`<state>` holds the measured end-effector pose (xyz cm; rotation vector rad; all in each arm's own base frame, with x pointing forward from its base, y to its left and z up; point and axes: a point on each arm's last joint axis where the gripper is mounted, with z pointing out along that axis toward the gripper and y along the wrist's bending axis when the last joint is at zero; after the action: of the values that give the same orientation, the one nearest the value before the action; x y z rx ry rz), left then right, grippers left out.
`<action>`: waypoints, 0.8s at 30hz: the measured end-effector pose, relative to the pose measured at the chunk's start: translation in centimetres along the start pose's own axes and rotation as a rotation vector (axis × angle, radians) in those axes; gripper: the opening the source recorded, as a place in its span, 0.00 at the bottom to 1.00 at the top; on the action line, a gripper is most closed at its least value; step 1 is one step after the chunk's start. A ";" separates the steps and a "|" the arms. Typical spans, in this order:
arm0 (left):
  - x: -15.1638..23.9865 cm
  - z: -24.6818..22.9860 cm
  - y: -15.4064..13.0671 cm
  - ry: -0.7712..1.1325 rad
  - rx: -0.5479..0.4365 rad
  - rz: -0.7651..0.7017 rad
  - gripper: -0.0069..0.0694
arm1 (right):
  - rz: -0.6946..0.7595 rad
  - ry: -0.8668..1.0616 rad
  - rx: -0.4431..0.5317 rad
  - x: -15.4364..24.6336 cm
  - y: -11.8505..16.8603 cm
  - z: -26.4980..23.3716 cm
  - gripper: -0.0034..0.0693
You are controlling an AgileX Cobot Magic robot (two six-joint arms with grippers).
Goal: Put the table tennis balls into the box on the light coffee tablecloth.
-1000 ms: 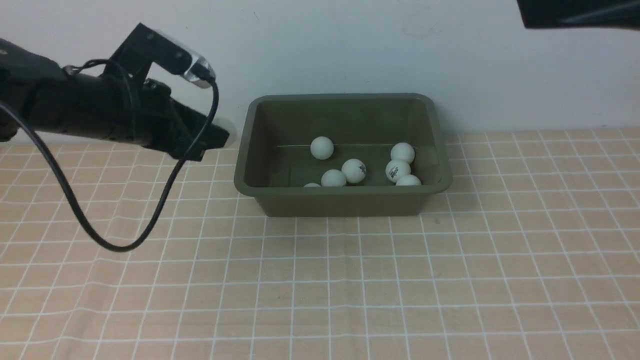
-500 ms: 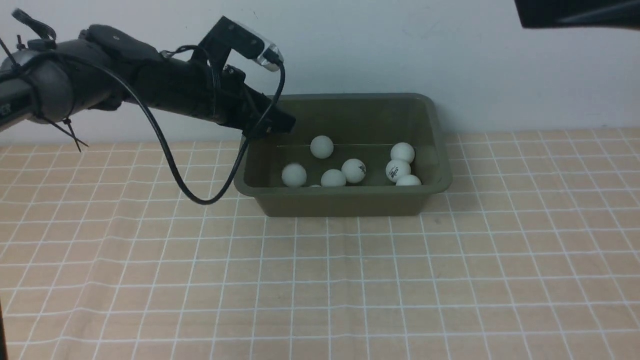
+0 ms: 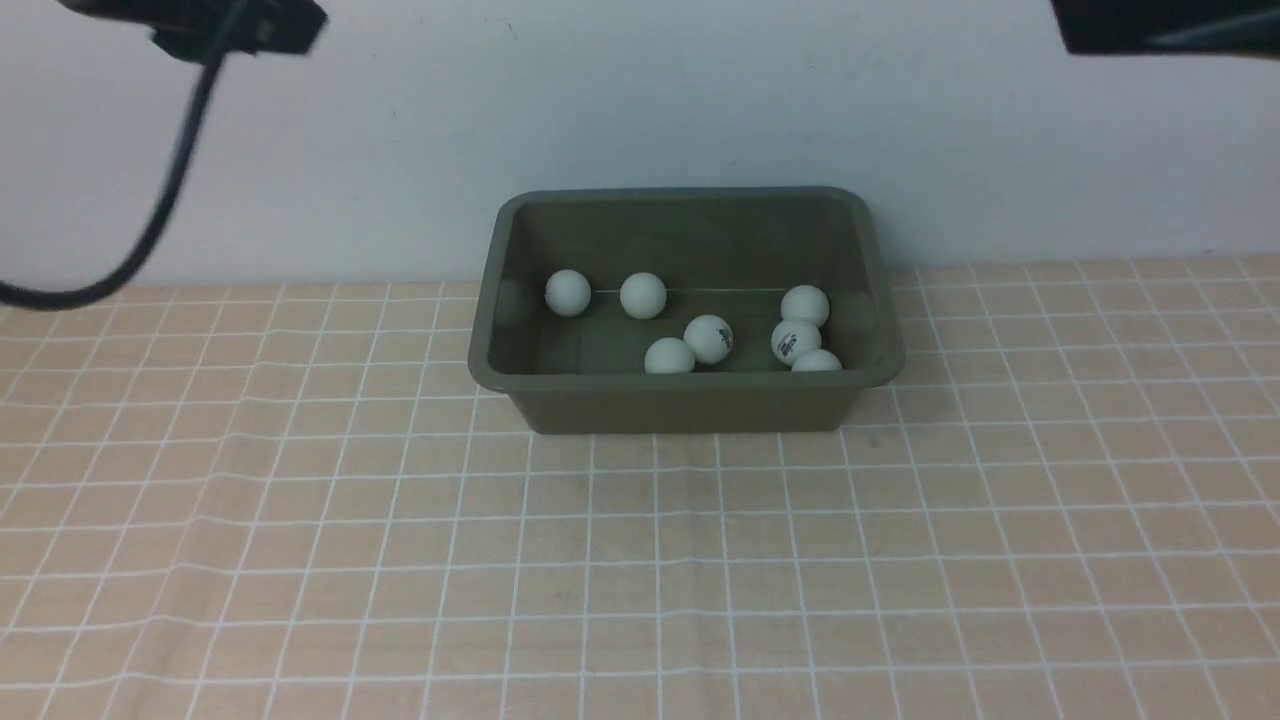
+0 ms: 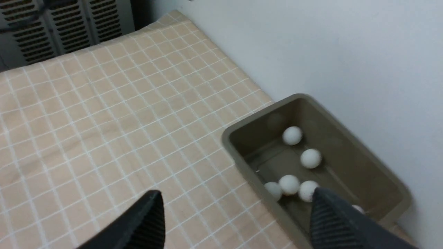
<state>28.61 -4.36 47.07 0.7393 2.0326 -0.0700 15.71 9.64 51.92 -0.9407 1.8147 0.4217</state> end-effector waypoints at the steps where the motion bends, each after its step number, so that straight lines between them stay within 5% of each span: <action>1: -0.3 -1.8 -0.3 -0.030 -0.033 0.009 0.48 | -0.020 -0.039 0.052 -0.2 0.1 -1.1 0.75; 7: -0.9 -6.7 -1.4 -0.124 -0.102 0.026 0.48 | -0.073 -0.142 0.265 0.0 1.3 -7.0 0.75; 16: -0.8 -5.8 -1.1 -0.104 -0.095 -0.008 0.48 | -0.079 -0.244 0.529 6.0 4.3 -13.8 0.75; 24: -0.7 -5.0 -1.1 -0.087 -0.067 -0.028 0.48 | -0.017 -0.198 0.519 14.9 5.4 -9.2 0.75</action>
<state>24.49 -3.91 50.18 0.6551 1.9529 -0.0489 3.12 0.96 41.90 -0.5316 1.6183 0.0216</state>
